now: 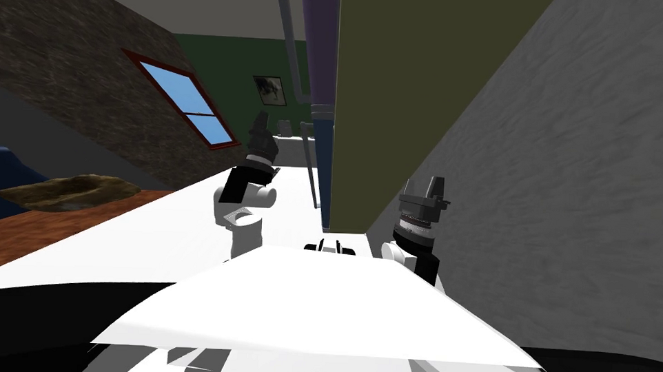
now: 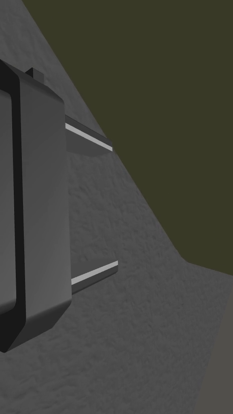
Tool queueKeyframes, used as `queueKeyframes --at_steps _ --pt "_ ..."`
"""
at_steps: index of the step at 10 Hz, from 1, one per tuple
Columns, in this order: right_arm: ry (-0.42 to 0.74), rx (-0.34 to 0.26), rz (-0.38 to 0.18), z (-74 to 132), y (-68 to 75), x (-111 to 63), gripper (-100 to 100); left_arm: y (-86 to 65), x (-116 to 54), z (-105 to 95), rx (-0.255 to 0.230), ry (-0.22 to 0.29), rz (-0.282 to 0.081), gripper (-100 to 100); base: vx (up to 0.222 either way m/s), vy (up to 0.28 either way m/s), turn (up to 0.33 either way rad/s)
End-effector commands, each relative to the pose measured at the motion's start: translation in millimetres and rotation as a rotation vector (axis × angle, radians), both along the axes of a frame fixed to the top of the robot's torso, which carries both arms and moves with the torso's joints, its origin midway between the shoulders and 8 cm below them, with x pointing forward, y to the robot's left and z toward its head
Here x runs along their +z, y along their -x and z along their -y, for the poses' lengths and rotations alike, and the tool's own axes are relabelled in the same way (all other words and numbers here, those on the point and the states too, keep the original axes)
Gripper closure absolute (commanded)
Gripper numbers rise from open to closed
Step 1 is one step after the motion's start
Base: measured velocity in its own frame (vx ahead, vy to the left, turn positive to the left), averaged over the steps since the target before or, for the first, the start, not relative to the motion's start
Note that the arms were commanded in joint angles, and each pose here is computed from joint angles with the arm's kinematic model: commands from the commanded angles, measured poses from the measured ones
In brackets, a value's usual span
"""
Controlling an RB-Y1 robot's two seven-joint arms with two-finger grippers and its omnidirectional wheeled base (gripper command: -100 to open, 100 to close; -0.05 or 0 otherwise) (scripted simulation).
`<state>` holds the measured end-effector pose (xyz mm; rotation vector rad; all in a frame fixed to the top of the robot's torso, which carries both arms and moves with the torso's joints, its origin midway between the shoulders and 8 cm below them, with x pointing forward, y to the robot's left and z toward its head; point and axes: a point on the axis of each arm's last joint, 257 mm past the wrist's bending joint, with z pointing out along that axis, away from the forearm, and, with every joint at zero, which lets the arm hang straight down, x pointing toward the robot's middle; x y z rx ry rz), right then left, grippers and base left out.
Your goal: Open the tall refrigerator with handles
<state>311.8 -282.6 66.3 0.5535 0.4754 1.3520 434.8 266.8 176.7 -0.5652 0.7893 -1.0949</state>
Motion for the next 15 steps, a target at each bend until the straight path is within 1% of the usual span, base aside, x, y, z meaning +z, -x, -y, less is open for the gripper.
queueKeyframes --at_steps 1,2,3,4,5,6,7,8,9,10,11,12,13,14,15 --pt "0.000 0.000 0.000 0 0.0 0.0 0 -1.8 10.8 -4.4 0.018 0.002 -0.007 -100 0.023 -0.051 0.030" --pt "0.000 0.000 0.000 0 0.0 0.0 0 -1.1 22.4 -7.2 0.031 0.003 0.001 -100 0.034 -0.056 0.047" --pt "0.000 0.000 0.000 0 0.0 0.0 0 -2.5 20.6 -7.9 0.033 0.005 -0.008 -100 0.032 -0.047 0.030" --pt "0.000 0.000 0.000 0 0.0 0.0 0 -1.4 31.9 -10.7 0.045 0.006 0.001 -100 0.035 -0.061 0.040" --pt "0.000 0.000 0.000 0 0.0 0.0 0 -2.8 30.0 -11.4 0.047 0.008 -0.008 -100 0.040 -0.050 0.021" --pt "0.000 0.000 0.000 0 0.0 0.0 0 -2.2 40.1 -14.6 0.059 0.011 -0.005 -100 0.050 -0.049 0.031" --pt "0.000 0.000 0.000 0 0.0 0.0 0 -2.8 39.2 -14.9 0.060 0.012 -0.009 -100 0.037 -0.040 0.019" --pt "0.000 0.000 0.000 0 0.0 0.0 0 -2.0 48.8 -18.1 0.072 0.018 -0.007 -100 0.041 -0.049 0.024" --pt "0.000 0.000 0.000 0 0.0 0.0 0 -2.5 48.1 -18.4 0.072 0.018 -0.010 -100 0.035 -0.045 0.016" --pt "0.000 0.000 0.000 0 0.0 0.0 0 -1.8 56.6 -21.7 0.083 0.025 -0.010 -100 0.038 -0.053 0.015" --pt "0.000 0.000 0.000 0 0.0 0.0 0 0.6 66.4 -24.4 0.091 0.031 0.000 -100 0.058 -0.077 0.020" --pt "0.000 0.000 0.000 0 0.0 0.0 0 -1.1 64.4 -25.0 0.093 0.034 -0.012 -100 0.053 -0.057 0.010" --pt "0.000 0.000 0.000 0 0.0 0.0 0 0.7 73.0 -27.7 0.100 0.042 -0.007 -100 0.055 -0.046 0.004" --pt "0.000 0.000 0.000 0 0.0 0.0 0 -0.2 71.8 -28.1 0.101 0.043 -0.013 -100 0.046 -0.033 0.002" --pt "0.000 0.000 0.000 0 0.0 0.0 0 0.8 78.4 -30.8 0.107 0.053 -0.014 -100 0.054 -0.037 -0.001"
